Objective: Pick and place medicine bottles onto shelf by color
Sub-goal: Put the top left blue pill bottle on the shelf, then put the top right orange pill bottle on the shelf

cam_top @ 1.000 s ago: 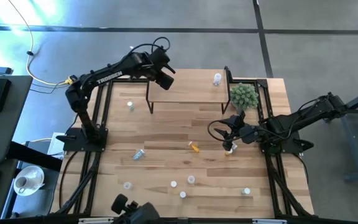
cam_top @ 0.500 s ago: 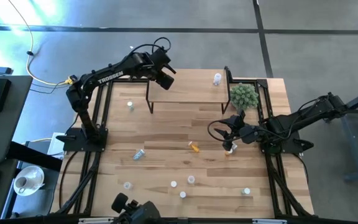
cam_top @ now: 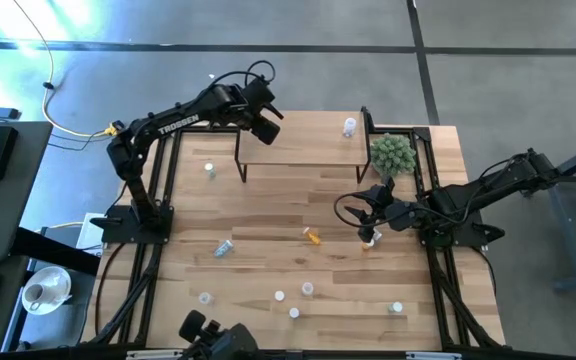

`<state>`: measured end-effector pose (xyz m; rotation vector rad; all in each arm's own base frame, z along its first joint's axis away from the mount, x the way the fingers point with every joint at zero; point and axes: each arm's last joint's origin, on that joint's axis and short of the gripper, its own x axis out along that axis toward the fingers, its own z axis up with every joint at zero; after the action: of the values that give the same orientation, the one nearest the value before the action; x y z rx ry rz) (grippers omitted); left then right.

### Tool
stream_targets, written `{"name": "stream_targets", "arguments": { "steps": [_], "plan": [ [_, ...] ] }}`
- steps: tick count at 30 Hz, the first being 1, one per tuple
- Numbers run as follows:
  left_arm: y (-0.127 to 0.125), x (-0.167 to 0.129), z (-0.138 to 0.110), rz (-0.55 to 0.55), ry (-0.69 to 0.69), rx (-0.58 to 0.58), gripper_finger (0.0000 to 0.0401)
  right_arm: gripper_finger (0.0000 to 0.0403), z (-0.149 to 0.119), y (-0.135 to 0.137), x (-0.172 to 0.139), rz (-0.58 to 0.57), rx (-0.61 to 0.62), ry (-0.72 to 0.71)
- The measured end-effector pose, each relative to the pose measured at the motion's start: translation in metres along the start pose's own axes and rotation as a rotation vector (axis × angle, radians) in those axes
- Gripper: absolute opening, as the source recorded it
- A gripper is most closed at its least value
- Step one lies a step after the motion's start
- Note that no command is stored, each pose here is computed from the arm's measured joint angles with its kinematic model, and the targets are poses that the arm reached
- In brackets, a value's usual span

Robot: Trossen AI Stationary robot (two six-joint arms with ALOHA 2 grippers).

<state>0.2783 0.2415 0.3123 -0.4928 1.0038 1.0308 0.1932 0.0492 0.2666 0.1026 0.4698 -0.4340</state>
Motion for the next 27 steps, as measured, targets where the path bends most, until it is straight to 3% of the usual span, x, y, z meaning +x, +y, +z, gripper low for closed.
{"name": "stream_targets", "arguments": {
  "steps": [10, 18, 27],
  "plan": [
    [0.000, -0.005, 0.003, -0.011, -0.018, 0.007, 0.0178, 0.0190, 0.000, 0.000, 0.000, 0.000, 0.000, 0.000],
    [0.002, -0.036, 0.016, -0.097, -0.054, 0.020, 0.0179, 0.0190, 0.000, 0.000, 0.000, 0.000, 0.000, 0.000],
    [0.011, -0.068, 0.016, -0.087, -0.004, 0.034, 0.0179, 0.0190, 0.000, 0.000, 0.000, 0.000, 0.000, 0.000]
  ]
}}
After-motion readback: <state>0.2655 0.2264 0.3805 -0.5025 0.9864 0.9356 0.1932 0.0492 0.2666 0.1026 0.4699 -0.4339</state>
